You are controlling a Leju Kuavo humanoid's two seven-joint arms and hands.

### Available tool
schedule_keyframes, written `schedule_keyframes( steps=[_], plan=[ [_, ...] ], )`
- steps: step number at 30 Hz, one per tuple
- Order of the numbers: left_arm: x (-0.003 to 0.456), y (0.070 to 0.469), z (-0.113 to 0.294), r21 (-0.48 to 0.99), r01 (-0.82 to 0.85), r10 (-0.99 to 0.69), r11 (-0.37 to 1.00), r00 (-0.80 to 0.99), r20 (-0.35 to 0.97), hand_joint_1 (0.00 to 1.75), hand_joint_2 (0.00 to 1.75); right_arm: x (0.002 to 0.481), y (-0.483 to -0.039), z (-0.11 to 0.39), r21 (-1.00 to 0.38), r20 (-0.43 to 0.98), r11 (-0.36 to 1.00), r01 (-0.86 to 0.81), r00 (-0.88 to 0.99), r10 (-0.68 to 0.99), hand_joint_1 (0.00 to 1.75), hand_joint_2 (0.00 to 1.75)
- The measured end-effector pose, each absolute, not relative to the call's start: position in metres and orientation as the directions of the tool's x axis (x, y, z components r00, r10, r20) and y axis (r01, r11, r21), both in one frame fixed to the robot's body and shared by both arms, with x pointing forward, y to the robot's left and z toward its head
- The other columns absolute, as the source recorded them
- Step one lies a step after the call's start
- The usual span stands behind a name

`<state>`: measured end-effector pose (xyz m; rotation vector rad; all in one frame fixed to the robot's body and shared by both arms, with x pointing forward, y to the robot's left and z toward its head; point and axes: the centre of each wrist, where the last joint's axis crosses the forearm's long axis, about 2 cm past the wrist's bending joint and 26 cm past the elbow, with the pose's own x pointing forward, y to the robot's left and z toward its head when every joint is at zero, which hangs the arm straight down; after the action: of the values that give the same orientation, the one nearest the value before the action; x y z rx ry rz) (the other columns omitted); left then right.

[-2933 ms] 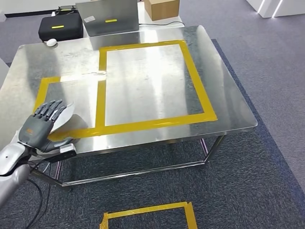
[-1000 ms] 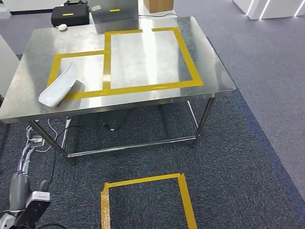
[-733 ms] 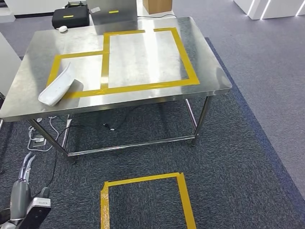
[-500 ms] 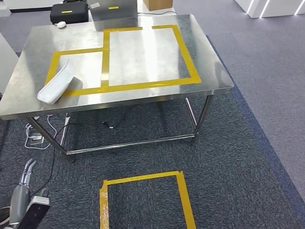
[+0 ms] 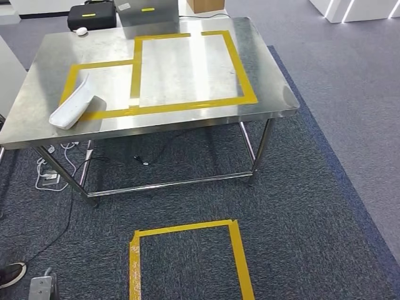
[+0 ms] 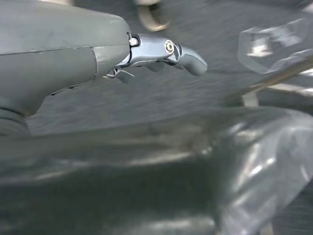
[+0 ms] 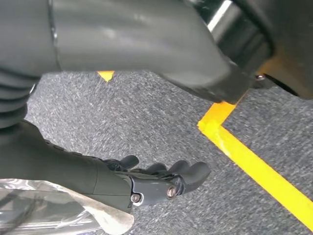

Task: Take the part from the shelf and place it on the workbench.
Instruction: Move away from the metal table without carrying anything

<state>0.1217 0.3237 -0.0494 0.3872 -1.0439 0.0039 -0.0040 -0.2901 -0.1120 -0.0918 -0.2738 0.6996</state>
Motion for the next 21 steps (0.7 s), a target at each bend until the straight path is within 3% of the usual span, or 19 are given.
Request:
schedule_keyframes(
  steps=[11, 15, 21],
  plan=[
    [0.083, 0.310, -0.085, 0.293, -0.170, -0.100, 0.941, 0.686, 0.720, 0.00, 0.00, -0.009, -0.289, -0.112, -0.174, 0.207, 0.738, -0.652, 0.708, 0.675, 0.00, 0.00],
    [0.083, 0.309, -0.087, 0.290, -0.176, -0.088, 0.941, 0.700, 0.709, 0.00, 0.00, -0.009, -0.288, -0.111, -0.173, 0.207, 0.738, -0.652, 0.708, 0.675, 0.00, 1.75],
    [0.072, 0.297, -0.095, 0.279, -0.143, -0.077, 0.950, 0.756, 0.650, 0.00, 0.00, -0.011, -0.293, -0.111, -0.181, 0.189, 0.745, -0.642, 0.721, 0.667, 0.00, 1.75]
  ],
)
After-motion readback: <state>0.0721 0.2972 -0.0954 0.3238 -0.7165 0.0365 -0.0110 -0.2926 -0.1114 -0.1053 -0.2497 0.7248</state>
